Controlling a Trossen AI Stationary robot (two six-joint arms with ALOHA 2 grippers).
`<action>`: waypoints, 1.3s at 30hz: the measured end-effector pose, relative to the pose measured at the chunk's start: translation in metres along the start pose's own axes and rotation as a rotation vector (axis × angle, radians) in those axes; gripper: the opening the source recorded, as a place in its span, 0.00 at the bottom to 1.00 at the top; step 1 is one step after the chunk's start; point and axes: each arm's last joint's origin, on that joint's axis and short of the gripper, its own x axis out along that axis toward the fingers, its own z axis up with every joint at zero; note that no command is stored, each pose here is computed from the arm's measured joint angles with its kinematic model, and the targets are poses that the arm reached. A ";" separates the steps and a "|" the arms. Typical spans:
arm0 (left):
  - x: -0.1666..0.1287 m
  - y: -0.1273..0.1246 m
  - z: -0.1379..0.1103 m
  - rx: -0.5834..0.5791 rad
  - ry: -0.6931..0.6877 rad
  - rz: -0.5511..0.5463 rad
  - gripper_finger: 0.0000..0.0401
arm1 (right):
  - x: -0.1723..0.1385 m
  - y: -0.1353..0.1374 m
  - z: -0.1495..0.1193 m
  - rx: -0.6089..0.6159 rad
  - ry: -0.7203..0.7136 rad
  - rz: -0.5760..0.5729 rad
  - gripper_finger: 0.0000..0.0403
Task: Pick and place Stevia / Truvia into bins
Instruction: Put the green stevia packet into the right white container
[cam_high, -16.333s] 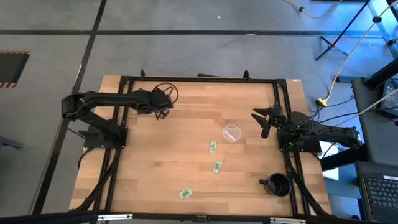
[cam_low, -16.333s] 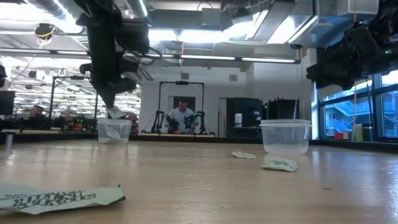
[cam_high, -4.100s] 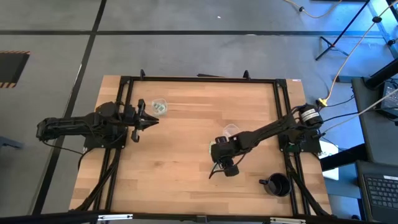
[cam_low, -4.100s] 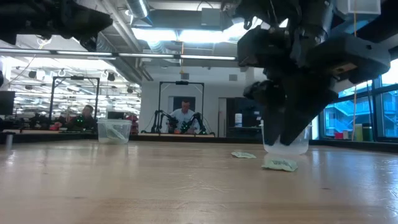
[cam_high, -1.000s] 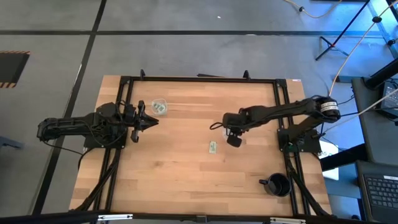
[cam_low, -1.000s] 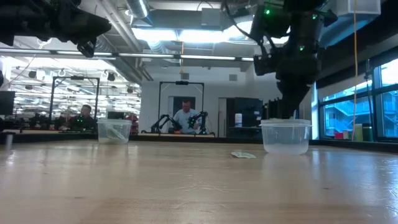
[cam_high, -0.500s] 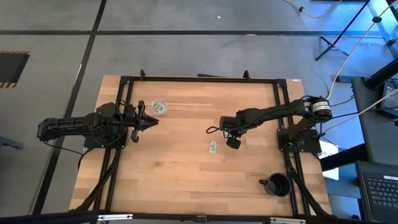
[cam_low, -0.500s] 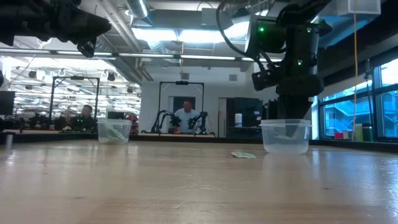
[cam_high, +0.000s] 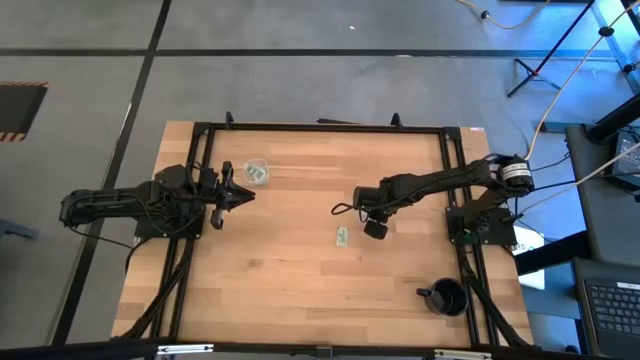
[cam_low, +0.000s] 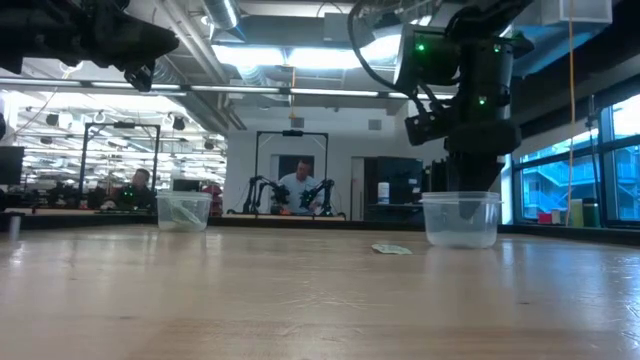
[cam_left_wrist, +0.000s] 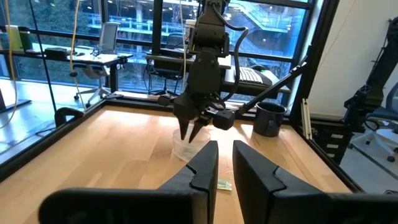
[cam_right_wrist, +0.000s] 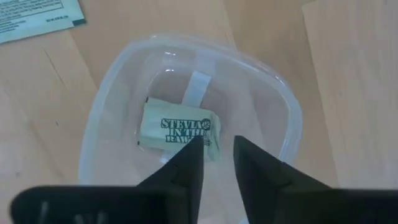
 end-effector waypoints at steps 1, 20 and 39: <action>0.000 0.000 0.000 -0.001 0.000 0.000 0.11 | -0.001 0.000 0.000 -0.001 -0.001 0.000 0.24; 0.000 0.000 0.000 -0.003 0.000 0.000 0.11 | -0.054 -0.005 0.007 0.014 -0.334 0.104 0.26; 0.000 0.000 0.000 -0.003 0.000 0.000 0.11 | -0.069 0.076 -0.001 -0.488 -0.622 0.150 0.26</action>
